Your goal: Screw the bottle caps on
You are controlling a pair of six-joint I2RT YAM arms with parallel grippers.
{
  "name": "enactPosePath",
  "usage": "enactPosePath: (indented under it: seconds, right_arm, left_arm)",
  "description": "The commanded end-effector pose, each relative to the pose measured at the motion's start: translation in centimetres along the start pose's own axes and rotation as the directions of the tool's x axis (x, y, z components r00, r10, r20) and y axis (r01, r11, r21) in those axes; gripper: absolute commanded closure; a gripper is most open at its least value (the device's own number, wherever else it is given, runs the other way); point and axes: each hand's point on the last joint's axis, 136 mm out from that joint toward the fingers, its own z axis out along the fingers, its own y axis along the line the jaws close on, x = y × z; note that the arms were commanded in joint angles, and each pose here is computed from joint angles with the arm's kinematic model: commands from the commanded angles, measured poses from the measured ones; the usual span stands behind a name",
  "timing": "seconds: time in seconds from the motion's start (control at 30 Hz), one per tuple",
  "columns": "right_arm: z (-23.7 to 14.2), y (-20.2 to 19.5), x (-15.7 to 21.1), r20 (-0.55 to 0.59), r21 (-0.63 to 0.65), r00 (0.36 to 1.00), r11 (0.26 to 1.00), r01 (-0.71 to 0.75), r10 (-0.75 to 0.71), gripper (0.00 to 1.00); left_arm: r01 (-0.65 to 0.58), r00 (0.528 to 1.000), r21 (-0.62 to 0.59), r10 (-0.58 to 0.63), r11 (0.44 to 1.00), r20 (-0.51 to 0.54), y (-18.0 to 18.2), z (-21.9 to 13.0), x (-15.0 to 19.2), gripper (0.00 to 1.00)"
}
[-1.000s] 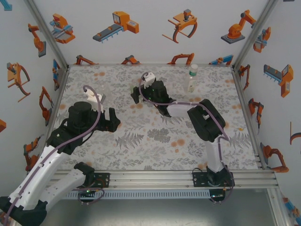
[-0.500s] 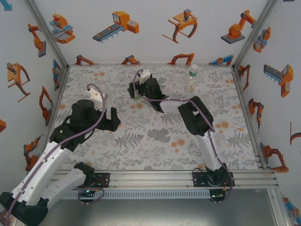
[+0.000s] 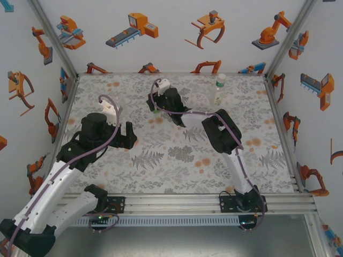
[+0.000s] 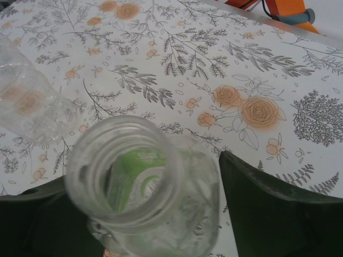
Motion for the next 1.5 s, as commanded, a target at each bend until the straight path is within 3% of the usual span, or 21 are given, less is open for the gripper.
enactPosePath:
  seconds: [0.0,0.47,0.97,1.13,1.33,1.47]
  right_arm:
    - [0.4,0.7,-0.9,0.019,-0.024,1.0,1.0,-0.004,0.005,0.4]
    - [-2.3,2.7,-6.3,0.01,-0.092,0.999,0.995,0.05,-0.049,0.53]
    - [-13.8,7.4,-10.4,-0.029,-0.298,0.998,0.954,0.038,-0.048,0.56]
    - [-17.9,8.6,-11.1,-0.033,-0.358,0.997,0.932,0.059,-0.075,0.59]
    - [-23.2,9.9,-12.2,-0.057,-0.416,0.986,0.902,0.117,-0.155,0.62]
    - [-26.9,10.6,-13.6,-0.045,-0.44,0.981,0.886,0.149,-0.188,0.62]
  left_arm:
    - [-0.012,1.0,0.01,0.012,1.0,0.017,-0.1,-0.8,-0.5,0.16]
    - [-0.016,0.998,0.06,0.013,0.998,0.063,-0.9,-1.1,-1.0,0.16]
    - [-0.056,0.982,0.273,0.003,0.96,0.19,-4.7,-1.1,-3.9,0.17]
    - [-0.131,0.958,0.371,0.021,0.919,0.286,-6.7,-1.9,-5.2,0.18]
    - [-0.278,0.919,0.519,0.067,0.808,0.389,-10.3,-2.7,-6.9,0.19]
    - [-0.33,0.883,0.547,0.048,0.769,0.466,-11.4,-3.3,-8.7,0.19]
